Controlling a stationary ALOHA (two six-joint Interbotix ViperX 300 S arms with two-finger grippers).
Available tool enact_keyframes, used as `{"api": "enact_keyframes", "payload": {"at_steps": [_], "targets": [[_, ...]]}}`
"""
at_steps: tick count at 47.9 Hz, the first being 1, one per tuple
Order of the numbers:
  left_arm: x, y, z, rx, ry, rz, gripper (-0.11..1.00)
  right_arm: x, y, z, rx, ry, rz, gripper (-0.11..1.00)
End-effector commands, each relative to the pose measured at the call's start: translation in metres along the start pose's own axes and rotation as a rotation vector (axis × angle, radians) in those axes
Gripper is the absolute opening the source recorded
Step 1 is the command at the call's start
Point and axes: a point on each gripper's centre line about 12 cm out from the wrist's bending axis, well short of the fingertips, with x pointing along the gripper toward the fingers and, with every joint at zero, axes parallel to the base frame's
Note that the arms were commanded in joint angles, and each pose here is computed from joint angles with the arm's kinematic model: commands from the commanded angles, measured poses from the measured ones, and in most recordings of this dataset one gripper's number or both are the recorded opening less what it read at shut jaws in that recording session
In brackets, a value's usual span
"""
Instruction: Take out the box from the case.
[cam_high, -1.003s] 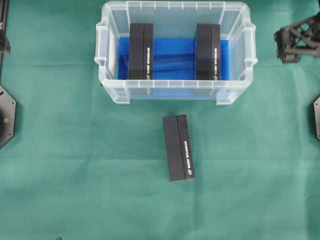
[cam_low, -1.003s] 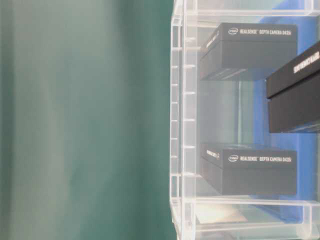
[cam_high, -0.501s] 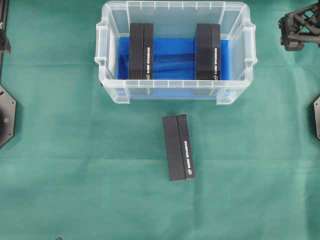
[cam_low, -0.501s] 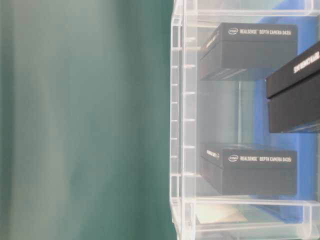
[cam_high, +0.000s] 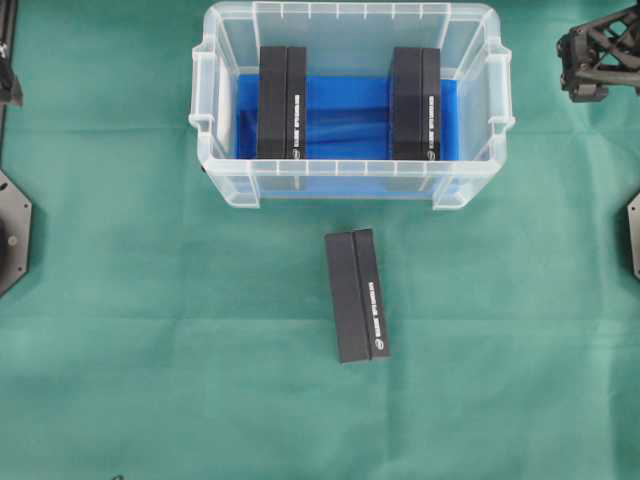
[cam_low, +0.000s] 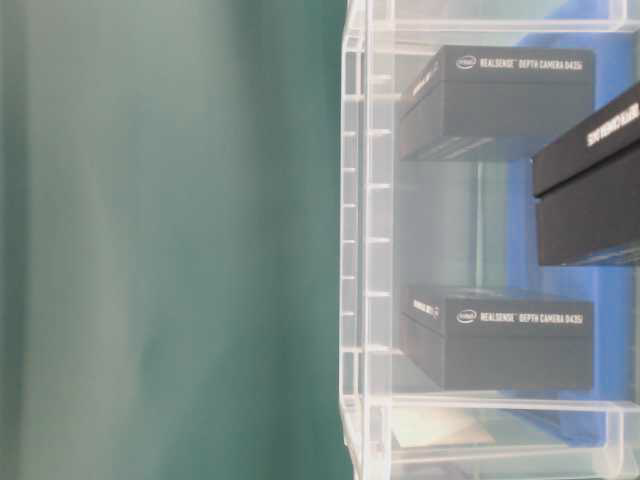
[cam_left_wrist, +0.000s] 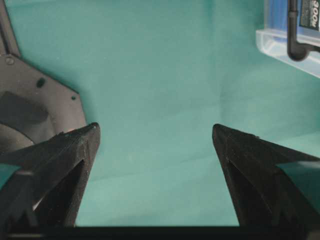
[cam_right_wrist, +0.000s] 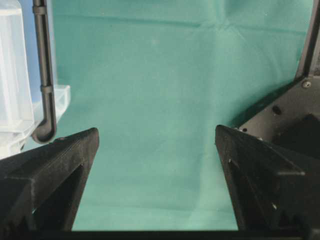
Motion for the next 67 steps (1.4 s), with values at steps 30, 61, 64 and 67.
{"api": "enact_keyframes", "payload": {"at_steps": [30,61,64,67], "targets": [[0.015,-0.055,0.021,0.0,0.016,-0.015,0.94,-0.004,0.001,0.002,0.003,-0.009,0.016,0.92],[0.025,-0.17,0.046,0.039,0.035,-0.045,0.94,-0.004,0.001,0.002,-0.013,-0.012,0.018,0.92],[0.025,-0.182,0.048,0.046,0.034,-0.052,0.94,-0.004,0.001,0.002,-0.011,-0.011,0.02,0.92],[0.026,-0.192,0.05,0.051,0.03,-0.061,0.94,-0.004,0.001,0.002,-0.011,-0.012,0.02,0.92]]}}
